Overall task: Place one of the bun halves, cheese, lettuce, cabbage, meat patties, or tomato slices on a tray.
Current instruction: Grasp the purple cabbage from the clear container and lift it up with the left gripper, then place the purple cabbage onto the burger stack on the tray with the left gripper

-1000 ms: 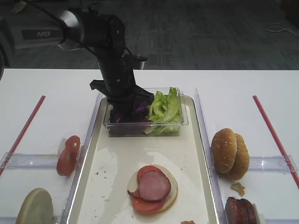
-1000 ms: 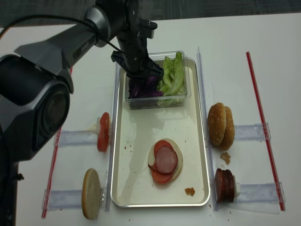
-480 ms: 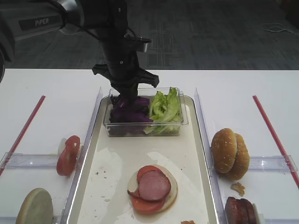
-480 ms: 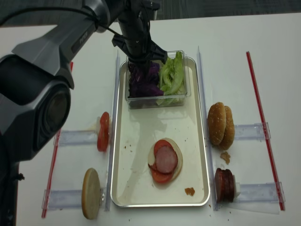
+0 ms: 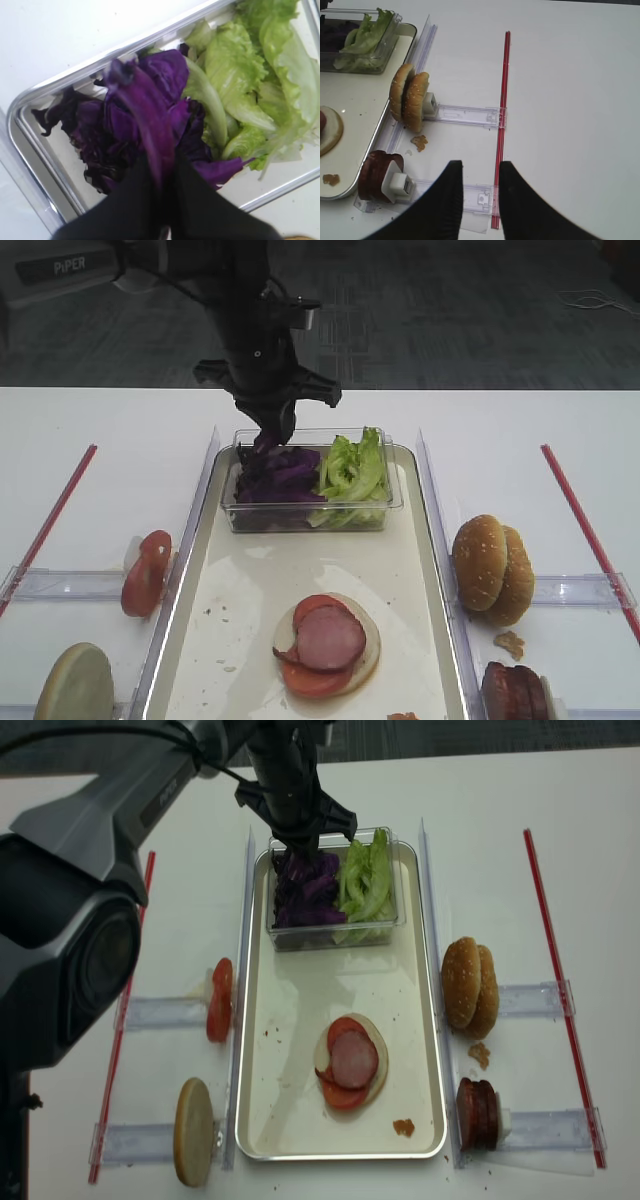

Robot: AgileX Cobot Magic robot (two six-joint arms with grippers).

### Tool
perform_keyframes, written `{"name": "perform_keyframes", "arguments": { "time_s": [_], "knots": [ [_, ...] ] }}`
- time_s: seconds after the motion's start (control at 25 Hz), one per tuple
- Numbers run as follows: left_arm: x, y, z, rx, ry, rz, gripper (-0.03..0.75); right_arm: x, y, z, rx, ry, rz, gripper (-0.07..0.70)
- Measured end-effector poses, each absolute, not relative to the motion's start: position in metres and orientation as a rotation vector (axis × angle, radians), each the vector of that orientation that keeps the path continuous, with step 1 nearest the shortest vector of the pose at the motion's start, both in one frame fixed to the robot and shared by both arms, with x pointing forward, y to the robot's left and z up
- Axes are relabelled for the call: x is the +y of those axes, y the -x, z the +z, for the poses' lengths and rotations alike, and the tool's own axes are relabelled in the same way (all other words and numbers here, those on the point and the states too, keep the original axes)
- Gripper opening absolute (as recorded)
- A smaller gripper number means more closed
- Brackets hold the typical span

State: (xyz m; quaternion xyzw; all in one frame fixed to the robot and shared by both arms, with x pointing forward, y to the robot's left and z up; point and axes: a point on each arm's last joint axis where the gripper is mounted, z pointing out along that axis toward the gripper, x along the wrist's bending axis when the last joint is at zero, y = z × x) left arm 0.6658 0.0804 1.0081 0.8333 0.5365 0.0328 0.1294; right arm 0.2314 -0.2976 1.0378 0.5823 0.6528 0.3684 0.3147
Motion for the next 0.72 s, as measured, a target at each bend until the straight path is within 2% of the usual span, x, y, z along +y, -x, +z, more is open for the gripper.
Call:
{"name": "perform_keyframes", "arguments": {
  "time_s": [0.72],
  "knots": [
    [0.084,-0.652,1.055,1.542,-2.313,0.105,0.016,-0.298,-0.231,1.038,1.720,-1.534,0.971,0.216]
  ]
}}
